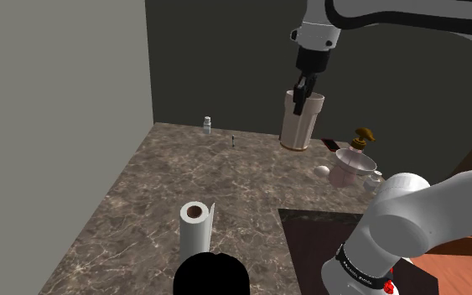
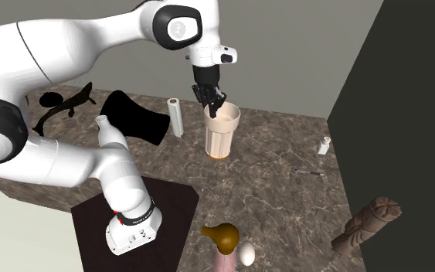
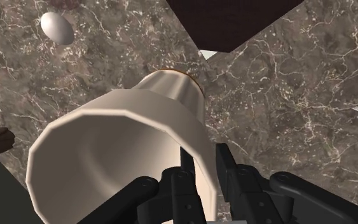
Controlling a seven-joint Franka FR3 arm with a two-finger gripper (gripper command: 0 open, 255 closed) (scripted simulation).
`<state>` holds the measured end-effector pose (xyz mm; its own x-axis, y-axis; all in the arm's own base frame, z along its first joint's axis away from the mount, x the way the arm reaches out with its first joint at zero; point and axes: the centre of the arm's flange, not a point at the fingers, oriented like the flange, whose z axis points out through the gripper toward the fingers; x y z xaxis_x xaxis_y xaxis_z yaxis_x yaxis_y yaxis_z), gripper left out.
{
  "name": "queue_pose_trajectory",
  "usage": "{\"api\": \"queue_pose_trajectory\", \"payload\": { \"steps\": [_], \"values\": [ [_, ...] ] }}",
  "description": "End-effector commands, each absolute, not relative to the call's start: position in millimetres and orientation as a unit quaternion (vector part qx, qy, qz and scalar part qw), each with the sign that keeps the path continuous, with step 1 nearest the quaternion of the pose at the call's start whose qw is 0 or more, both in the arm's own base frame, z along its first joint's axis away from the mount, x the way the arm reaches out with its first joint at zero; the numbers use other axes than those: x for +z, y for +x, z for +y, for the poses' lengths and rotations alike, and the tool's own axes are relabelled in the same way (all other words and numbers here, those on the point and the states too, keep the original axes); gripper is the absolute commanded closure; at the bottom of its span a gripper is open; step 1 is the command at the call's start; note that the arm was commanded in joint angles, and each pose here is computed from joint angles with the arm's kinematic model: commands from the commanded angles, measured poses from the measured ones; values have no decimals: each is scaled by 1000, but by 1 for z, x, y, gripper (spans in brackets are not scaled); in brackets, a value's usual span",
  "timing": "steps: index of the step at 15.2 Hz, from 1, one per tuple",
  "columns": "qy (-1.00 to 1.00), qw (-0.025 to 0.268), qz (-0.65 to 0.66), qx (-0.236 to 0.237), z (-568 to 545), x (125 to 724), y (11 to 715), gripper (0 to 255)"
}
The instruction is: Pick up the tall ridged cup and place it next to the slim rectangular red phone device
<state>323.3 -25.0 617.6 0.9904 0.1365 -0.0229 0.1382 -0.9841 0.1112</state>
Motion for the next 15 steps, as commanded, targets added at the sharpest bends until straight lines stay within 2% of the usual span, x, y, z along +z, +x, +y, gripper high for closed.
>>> {"api": "queue_pose_trajectory", "payload": {
  "steps": [1, 15],
  "values": [
    [996, 56, 69, -7, -25, 623, 323, 255],
    [996, 56, 69, -7, -206, 624, 361, 255]
  ]
}}
